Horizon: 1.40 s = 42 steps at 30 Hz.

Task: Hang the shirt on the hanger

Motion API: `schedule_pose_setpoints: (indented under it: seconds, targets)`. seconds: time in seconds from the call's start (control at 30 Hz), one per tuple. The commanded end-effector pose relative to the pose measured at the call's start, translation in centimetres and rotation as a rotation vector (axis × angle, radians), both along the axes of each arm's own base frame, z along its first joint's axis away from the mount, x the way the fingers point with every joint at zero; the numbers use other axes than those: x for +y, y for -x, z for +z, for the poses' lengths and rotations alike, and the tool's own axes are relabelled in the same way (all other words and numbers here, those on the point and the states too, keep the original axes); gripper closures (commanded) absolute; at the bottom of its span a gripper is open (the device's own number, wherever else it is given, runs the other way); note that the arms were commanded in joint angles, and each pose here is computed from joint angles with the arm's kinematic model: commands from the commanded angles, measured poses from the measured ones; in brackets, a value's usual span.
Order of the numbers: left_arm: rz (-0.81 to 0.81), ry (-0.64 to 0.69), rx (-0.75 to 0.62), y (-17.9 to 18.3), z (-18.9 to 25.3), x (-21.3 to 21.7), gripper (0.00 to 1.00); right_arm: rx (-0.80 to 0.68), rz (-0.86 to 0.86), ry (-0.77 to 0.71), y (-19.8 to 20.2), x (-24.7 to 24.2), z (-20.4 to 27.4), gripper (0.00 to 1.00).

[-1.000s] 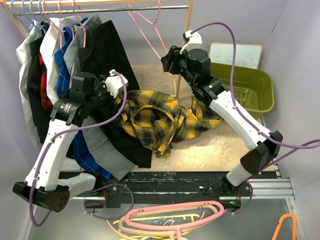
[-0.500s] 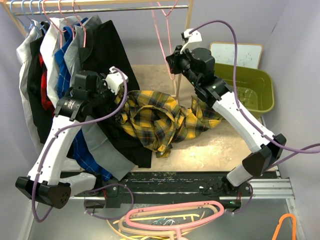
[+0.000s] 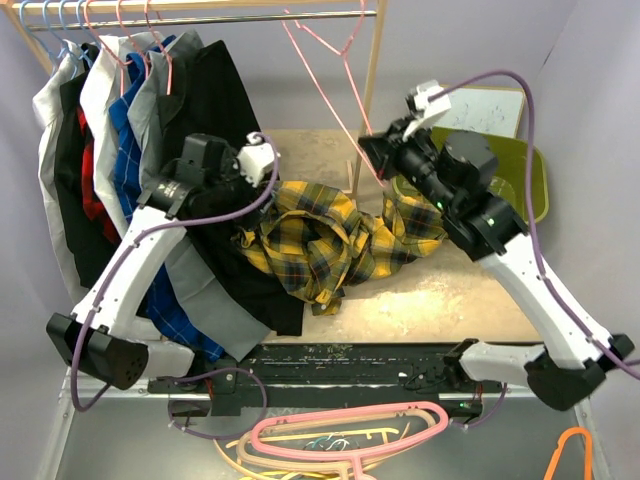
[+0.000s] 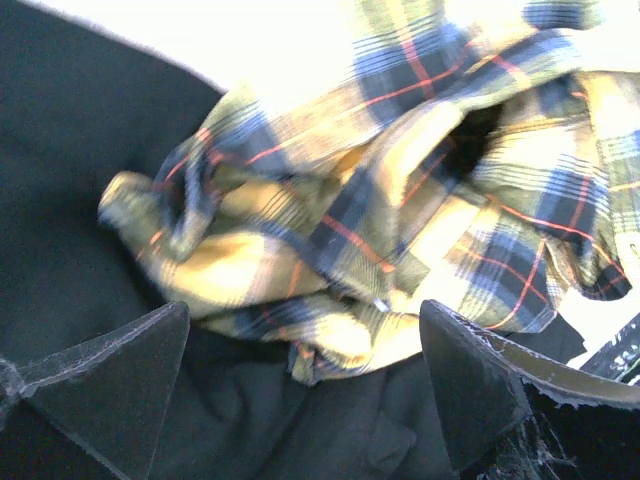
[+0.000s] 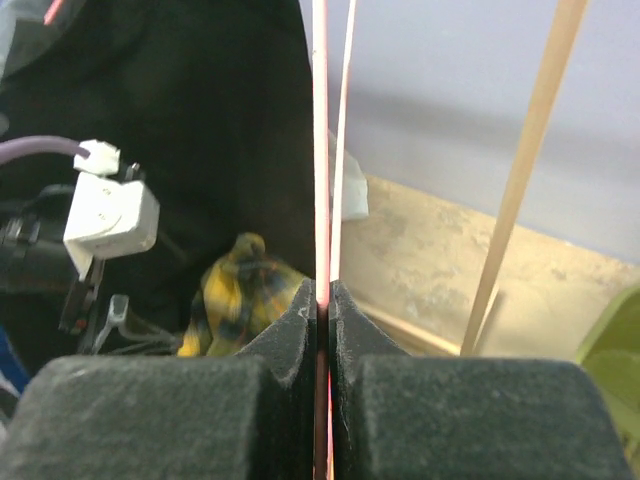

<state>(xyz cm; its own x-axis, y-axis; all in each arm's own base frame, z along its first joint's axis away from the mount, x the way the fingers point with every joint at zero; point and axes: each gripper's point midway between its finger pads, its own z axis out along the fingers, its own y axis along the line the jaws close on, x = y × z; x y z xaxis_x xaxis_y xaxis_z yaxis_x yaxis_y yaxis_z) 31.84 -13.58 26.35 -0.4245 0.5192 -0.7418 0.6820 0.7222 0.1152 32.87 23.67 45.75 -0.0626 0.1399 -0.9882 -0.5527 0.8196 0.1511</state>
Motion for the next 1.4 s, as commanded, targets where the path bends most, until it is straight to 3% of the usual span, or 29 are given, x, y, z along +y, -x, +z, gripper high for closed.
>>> schedule_pose_setpoints:
  seconds: [0.0,0.17,0.37,0.57,0.6,0.63,0.7,0.73,0.77,0.93,1.07,1.23,1.37]
  targets:
    - [-0.139,-0.087,-0.060,0.2,0.1,-3.6,0.01,0.034,0.029,0.011,3.7,-1.8,-2.2,1.00]
    - [-0.197,-0.104,-0.021,0.2,-2.1,-5.5,0.00,0.102,0.046,-0.040,8.7,-4.7,-5.3,1.00]
    - [-0.151,-0.178,-0.064,-2.4,-4.7,-5.1,0.02,0.117,0.133,-0.124,14.2,-6.5,-6.8,1.00]
    - [-0.155,-0.184,-0.041,-3.8,-6.6,-6.0,0.07,0.290,0.163,-0.174,18.1,-7.8,-10.4,1.00]
    - [-0.155,-0.182,-0.033,-4.0,-6.9,-6.1,0.14,0.320,0.163,-0.185,18.8,-8.0,-10.9,1.00]
    - [-0.158,-0.179,-0.022,-4.2,-7.2,-6.4,0.27,0.348,0.160,-0.195,19.4,-8.4,-11.3,1.00]
    - [-0.163,-0.168,0.001,-4.4,-7.5,-6.9,0.65,0.396,0.142,-0.206,20.4,-9.2,-12.2,1.00]
    - [-0.157,-0.165,0.007,-4.5,-7.4,-7.0,0.91,0.415,0.135,-0.209,21.0,-9.6,-12.4,1.00]
    - [-0.144,-0.162,0.004,-4.7,-7.0,-7.0,1.00,0.427,0.134,-0.207,21.7,-10.0,-12.3,1.00]
    - [-0.024,-0.175,-0.148,-6.4,-1.7,-5.1,1.00,0.482,0.145,-0.155,24.4,-11.6,-11.6,1.00]
    - [0.028,-0.137,-0.217,-6.8,2.2,-4.0,1.00,0.521,0.249,-0.151,26.2,-10.6,-11.6,1.00]
    - [0.031,-0.118,-0.230,-6.8,3.7,-3.9,1.00,0.553,0.397,-0.193,27.3,-8.3,-11.9,1.00]
    - [0.013,-0.100,-0.216,-6.4,3.6,-4.2,1.00,0.533,0.380,-0.209,25.9,-7.7,-12.3,1.00]
